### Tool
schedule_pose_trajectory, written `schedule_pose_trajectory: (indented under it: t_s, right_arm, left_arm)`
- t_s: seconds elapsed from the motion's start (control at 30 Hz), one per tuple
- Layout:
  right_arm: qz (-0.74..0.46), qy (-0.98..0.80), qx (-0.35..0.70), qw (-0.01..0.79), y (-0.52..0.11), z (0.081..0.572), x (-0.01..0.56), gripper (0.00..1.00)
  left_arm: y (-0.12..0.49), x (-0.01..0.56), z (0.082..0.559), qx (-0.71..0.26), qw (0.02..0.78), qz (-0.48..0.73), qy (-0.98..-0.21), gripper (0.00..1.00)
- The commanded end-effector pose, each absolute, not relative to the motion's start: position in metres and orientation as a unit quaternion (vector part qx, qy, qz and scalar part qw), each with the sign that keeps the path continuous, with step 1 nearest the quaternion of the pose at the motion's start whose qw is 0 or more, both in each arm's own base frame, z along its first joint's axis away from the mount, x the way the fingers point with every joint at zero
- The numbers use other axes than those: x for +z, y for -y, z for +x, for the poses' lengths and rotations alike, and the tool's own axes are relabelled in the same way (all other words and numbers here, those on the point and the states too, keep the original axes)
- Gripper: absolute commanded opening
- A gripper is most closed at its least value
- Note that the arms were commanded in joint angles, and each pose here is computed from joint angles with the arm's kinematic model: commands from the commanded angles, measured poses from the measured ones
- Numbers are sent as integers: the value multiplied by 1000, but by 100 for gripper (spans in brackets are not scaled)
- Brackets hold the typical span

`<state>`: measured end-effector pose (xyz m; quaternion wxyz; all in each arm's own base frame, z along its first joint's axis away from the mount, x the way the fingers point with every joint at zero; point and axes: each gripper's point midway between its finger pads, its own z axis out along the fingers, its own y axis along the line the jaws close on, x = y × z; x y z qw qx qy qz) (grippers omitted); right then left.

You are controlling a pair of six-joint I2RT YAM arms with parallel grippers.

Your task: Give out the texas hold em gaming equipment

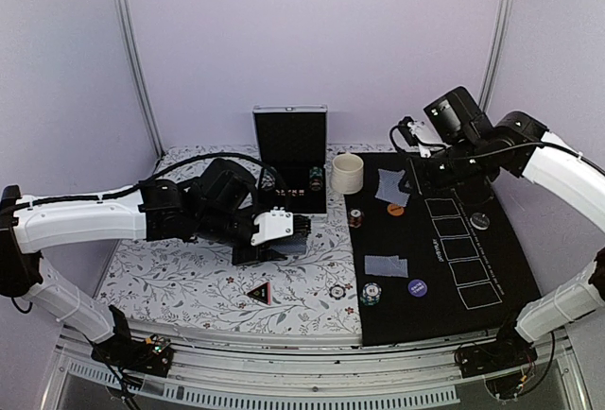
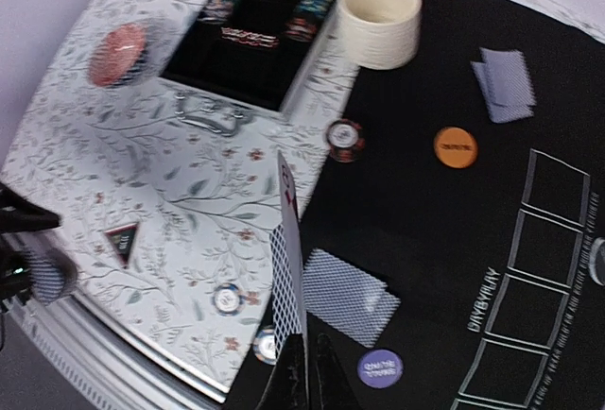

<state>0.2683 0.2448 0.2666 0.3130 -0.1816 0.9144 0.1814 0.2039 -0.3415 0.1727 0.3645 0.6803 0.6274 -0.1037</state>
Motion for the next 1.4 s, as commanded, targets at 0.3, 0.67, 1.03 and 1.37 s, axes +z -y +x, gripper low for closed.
schedule_pose_trajectory:
  t_s: [0.3, 0.67, 1.03, 1.37]
  right_arm:
    - [-95, -968, -148, 180, -107, 327, 193, 2]
    - [-39, -965, -236, 108, -47, 391, 156, 2]
    - [-49, -971, -214, 91, -36, 432, 132, 2]
    - [-35, -965, -246, 79, -8, 441, 119, 2]
  left_arm:
    - [349, 191, 190, -133, 379, 686, -606, 46]
    - [348, 187, 188, -135, 379, 691, -601, 47]
    - [346, 189, 185, -136, 384, 694, -594, 47]
    - [346, 186, 185, -134, 381, 695, -595, 47]
